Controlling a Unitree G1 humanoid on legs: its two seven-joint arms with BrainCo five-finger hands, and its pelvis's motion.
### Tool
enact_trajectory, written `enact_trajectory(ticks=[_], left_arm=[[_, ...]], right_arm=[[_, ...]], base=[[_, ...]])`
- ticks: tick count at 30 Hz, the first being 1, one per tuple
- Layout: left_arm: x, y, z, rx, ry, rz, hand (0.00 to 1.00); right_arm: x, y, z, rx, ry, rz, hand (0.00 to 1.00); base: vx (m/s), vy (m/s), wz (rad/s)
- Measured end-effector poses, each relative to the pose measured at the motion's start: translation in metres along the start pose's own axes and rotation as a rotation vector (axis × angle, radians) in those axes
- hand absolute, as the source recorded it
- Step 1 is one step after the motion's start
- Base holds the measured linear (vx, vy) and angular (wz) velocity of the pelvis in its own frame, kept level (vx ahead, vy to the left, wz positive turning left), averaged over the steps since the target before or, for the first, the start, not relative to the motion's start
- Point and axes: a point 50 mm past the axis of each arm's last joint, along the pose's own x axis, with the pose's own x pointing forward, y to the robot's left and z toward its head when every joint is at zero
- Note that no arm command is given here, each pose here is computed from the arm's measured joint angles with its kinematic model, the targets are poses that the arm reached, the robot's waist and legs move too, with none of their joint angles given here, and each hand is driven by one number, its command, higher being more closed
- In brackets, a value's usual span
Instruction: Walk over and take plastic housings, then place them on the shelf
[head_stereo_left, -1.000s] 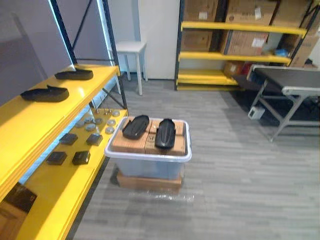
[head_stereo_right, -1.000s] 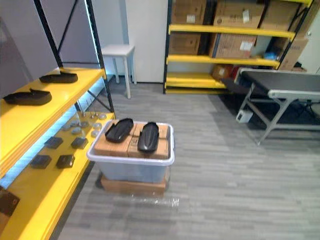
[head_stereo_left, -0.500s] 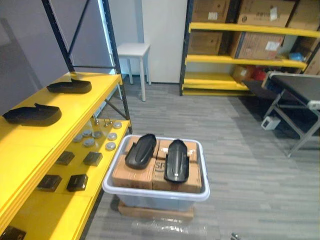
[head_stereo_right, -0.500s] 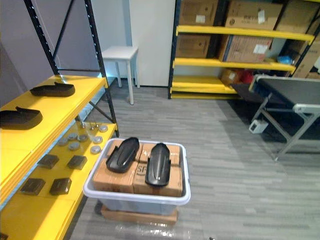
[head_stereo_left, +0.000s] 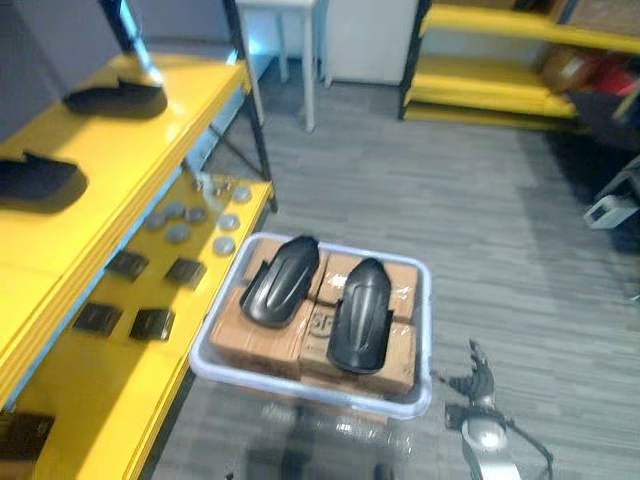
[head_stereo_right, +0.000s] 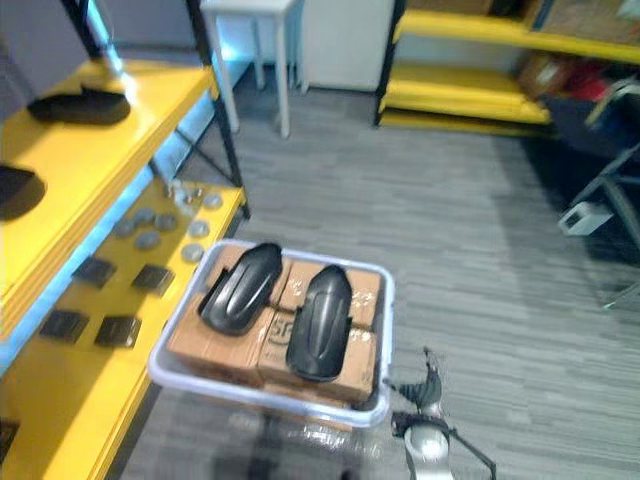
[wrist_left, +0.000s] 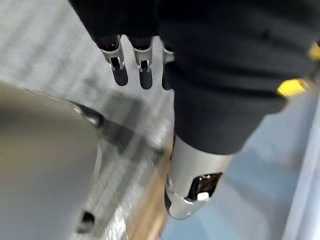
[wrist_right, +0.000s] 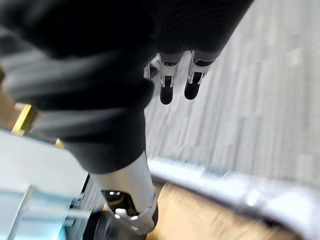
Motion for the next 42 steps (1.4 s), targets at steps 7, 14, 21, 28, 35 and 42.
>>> enact_trajectory(ticks=[7, 14, 21, 28, 35, 42], left_arm=[[0.005, -0.013, 0.027, 0.062, -0.09, -0.046, 0.0], [0.009, -0.019, 0.034, 0.119, -0.104, -0.054, 0.0], [0.012, -0.024, 0.033, 0.138, -0.085, -0.037, 0.0], [0.014, -0.025, 0.033, 0.149, -0.068, -0.033, 0.0], [0.014, -0.025, 0.033, 0.161, -0.061, -0.046, 0.0], [0.006, -0.041, 0.057, 0.042, -0.175, -0.125, 0.0]], right_arm=[[0.049, 0.013, 0.091, 0.078, -0.197, -0.126, 0.0], [0.075, -0.017, 0.112, -0.016, -0.212, -0.305, 0.0], [0.085, -0.035, 0.097, -0.093, -0.102, -0.445, 1.0], [0.109, -0.053, 0.107, -0.111, -0.03, -0.362, 1.0], [0.118, -0.072, 0.105, -0.178, 0.012, -0.276, 1.0], [0.105, -0.049, 0.099, -0.393, -0.107, -0.115, 1.0]], base=[[-0.12, 0.055, 0.25], [-0.08, 0.035, 0.02], [-0.05, 0.01, 0.05], [0.0, 0.0, 0.0], [0.01, -0.005, -0.01], [0.05, -0.024, 0.0]])
